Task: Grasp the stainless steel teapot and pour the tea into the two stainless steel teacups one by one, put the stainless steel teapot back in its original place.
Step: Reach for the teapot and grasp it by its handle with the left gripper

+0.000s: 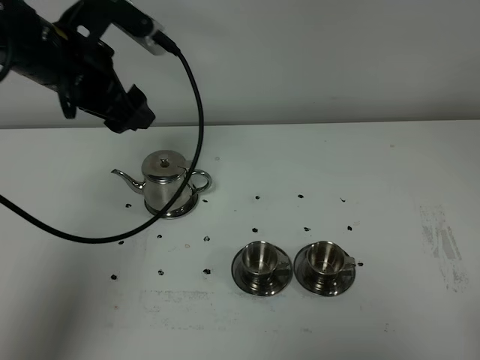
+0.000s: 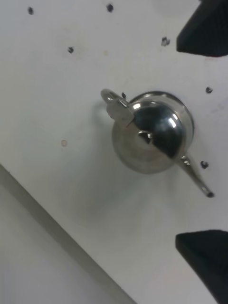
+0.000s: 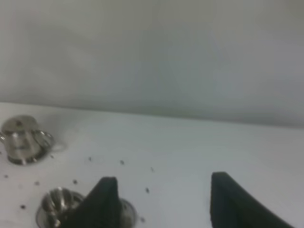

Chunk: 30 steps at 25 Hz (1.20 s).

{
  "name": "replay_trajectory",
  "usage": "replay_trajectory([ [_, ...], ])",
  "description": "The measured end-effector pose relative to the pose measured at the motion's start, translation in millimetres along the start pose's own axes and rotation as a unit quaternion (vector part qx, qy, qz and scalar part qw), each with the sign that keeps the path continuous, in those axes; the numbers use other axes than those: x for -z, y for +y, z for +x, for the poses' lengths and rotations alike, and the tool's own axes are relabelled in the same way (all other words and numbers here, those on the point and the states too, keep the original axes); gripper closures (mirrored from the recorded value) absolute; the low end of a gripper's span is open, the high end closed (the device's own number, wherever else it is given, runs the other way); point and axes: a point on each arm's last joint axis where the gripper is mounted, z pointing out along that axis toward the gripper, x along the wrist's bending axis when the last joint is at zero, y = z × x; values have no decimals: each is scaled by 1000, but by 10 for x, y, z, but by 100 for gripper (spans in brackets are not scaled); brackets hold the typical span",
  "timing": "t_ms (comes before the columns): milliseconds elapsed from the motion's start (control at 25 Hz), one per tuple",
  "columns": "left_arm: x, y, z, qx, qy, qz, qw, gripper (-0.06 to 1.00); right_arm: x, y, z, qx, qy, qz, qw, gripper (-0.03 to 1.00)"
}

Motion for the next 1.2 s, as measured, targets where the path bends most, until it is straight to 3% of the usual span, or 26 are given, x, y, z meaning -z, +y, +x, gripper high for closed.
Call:
replay_trajectory([
  [200, -249, 124, -141, -55, 10, -3, 998, 23, 144, -275, -44, -24, -54, 32, 998, 53],
  [400, -402, 282, -88, -64, 8, -8, 998, 23, 212, -500, -91, -23, -94, 51, 994, 53],
  [640, -624, 462, 35, -72, -3, 2, 997, 23, 24, -778, -160, -33, -106, 110, 988, 53],
  [880, -884, 555, 102, -76, -12, 11, 997, 23, -116, -952, -217, -31, -116, 137, 983, 53],
  [1200, -1132, 606, -24, -93, -32, 27, 995, 23, -138, -1032, -262, -35, -137, 159, 977, 59],
])
